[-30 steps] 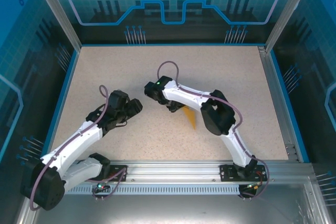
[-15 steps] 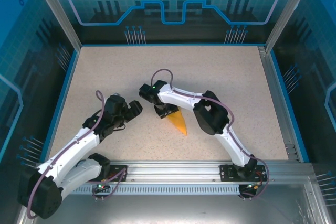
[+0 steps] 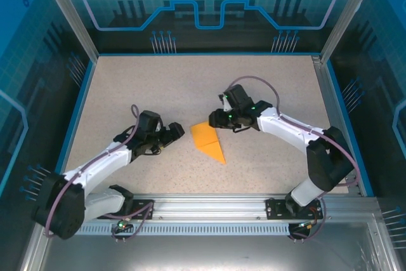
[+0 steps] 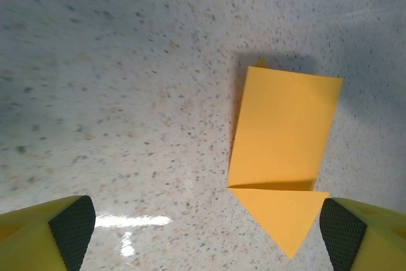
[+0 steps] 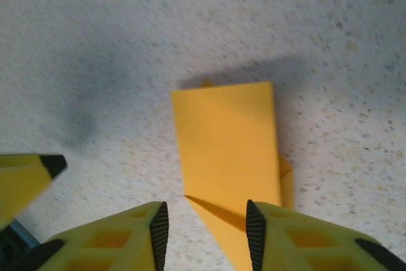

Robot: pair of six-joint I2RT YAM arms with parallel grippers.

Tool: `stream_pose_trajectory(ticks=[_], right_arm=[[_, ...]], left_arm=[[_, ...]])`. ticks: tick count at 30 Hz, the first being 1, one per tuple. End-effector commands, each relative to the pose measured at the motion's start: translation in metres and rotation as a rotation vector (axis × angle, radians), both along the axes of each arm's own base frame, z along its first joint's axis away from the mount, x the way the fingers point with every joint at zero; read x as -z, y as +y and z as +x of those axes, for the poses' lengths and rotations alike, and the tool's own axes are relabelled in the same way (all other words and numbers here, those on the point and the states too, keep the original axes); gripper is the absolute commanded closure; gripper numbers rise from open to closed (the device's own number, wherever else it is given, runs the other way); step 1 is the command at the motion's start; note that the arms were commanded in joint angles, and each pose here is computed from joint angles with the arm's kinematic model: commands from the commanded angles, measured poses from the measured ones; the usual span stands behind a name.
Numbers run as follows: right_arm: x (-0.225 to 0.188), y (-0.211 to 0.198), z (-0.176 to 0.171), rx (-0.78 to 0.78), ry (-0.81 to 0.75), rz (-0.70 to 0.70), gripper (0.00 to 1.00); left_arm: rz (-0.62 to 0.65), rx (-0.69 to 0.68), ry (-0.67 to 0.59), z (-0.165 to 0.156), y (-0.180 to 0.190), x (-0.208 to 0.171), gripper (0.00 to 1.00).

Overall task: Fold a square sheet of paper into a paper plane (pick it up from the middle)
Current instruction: Turn over the paper at the center of the table, then fold the wing for the fifth time at the center of the table.

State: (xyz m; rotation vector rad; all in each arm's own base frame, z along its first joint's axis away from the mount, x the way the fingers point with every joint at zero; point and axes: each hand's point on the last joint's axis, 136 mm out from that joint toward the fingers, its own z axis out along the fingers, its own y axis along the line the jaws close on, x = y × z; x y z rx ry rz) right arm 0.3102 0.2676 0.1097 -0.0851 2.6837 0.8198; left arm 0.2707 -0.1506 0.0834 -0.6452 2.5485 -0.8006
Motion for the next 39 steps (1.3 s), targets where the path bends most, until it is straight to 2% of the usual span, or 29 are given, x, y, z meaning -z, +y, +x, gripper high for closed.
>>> stream_pose_trajectory(ticks=[1,6,19,27,39], right_arm=[[0.009,0.022,-0.009,-0.089,0.084,0.192,0.71],[0.031,0.031,-0.016,-0.134,0.173,0.219,0.80],[0.070,0.015,-0.010,-0.076,0.250,0.144,0.80],[0.091,0.015,-0.003,0.025,0.287,0.210,0.81],[0.117,0.006,-0.022,0.101,0.309,0.155,0.81]], left_arm=[[-0.113,0.027,-0.026,0.016,-0.022,-0.022,0.05],[-0.098,0.005,0.009,0.018,-0.020,-0.021,0.05],[-0.093,0.027,0.055,0.019,-0.025,-0.009,0.04],[-0.122,0.062,0.031,0.026,-0.034,-0.009,0.04],[-0.082,0.112,0.039,0.021,-0.033,-0.018,0.04]])
